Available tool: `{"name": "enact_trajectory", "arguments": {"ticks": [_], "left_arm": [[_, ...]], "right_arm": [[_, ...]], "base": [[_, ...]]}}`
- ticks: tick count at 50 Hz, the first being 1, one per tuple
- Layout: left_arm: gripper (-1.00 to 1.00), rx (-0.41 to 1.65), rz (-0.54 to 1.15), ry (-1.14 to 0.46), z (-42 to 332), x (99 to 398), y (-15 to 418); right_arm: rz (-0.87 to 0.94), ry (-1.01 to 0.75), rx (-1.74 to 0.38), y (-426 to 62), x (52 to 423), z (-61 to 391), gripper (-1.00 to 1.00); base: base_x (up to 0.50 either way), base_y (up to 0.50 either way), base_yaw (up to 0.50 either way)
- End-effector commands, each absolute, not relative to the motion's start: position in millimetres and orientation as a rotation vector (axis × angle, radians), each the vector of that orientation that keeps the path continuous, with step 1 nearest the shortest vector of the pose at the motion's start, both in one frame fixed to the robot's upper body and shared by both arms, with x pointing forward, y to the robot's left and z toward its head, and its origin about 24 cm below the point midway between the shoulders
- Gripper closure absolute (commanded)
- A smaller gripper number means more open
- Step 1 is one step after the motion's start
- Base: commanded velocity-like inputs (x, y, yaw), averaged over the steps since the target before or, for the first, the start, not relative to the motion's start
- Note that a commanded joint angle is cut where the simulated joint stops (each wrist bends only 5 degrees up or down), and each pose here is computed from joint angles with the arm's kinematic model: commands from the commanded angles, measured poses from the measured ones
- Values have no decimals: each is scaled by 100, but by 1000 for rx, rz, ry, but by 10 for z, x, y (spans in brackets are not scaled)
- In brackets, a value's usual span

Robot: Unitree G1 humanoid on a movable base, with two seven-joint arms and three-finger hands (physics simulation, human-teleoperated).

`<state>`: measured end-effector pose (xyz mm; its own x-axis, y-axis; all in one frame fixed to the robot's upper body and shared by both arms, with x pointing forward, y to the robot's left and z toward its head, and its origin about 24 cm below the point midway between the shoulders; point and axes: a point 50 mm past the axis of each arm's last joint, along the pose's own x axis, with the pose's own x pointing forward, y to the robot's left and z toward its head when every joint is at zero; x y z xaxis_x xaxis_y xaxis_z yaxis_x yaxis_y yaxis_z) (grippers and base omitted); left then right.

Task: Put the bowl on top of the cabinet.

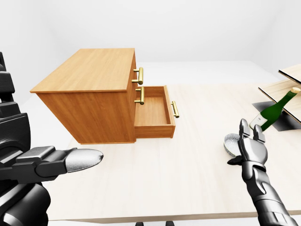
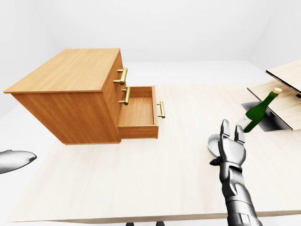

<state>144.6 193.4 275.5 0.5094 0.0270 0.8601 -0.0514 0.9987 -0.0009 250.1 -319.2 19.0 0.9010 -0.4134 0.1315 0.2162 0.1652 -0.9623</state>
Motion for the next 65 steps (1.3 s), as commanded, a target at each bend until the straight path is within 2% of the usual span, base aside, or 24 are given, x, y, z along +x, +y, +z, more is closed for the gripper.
{"name": "enact_trajectory", "arguments": {"ticks": [1, 9, 10, 11, 12, 39, 51, 65], "left_arm": [[-93, 15, 45, -1030, 2757, 1449, 1934], [-93, 14, 45, -1027, 2753, 1451, 1932], [-93, 13, 45, -1027, 2753, 1451, 1932], [-93, 13, 45, -1027, 2753, 1451, 1933], [-93, 12, 45, -1028, 2754, 1450, 1933], [-93, 1, 45, -1020, 2757, 1451, 1939], [-93, -5, 46, -1018, 2763, 1448, 1950], [-93, -4, 50, -1018, 2767, 1445, 1958]], "right_arm": [[-449, 170, -1368, -3188, 2506, 161, -100], [-446, 174, -1381, -3196, 2503, 143, -100], [-446, 175, -1379, -3195, 2502, 144, -40], [-444, 177, -1374, -3195, 2501, 143, 9], [-444, 178, -1371, -3195, 2499, 144, 100], [-448, 170, -1358, -3190, 2517, 174, 100], [-444, 86, -1169, -3096, 2607, 533, 100], [-402, -53, -1101, -2922, 2762, 932, 100]], "base": [[0, 0, 0], [0, 0, 0], [0, 0, 0], [0, 0, 0], [0, 0, 0], [0, 0, 0], [0, 0, 0], [0, 0, 0]]}}
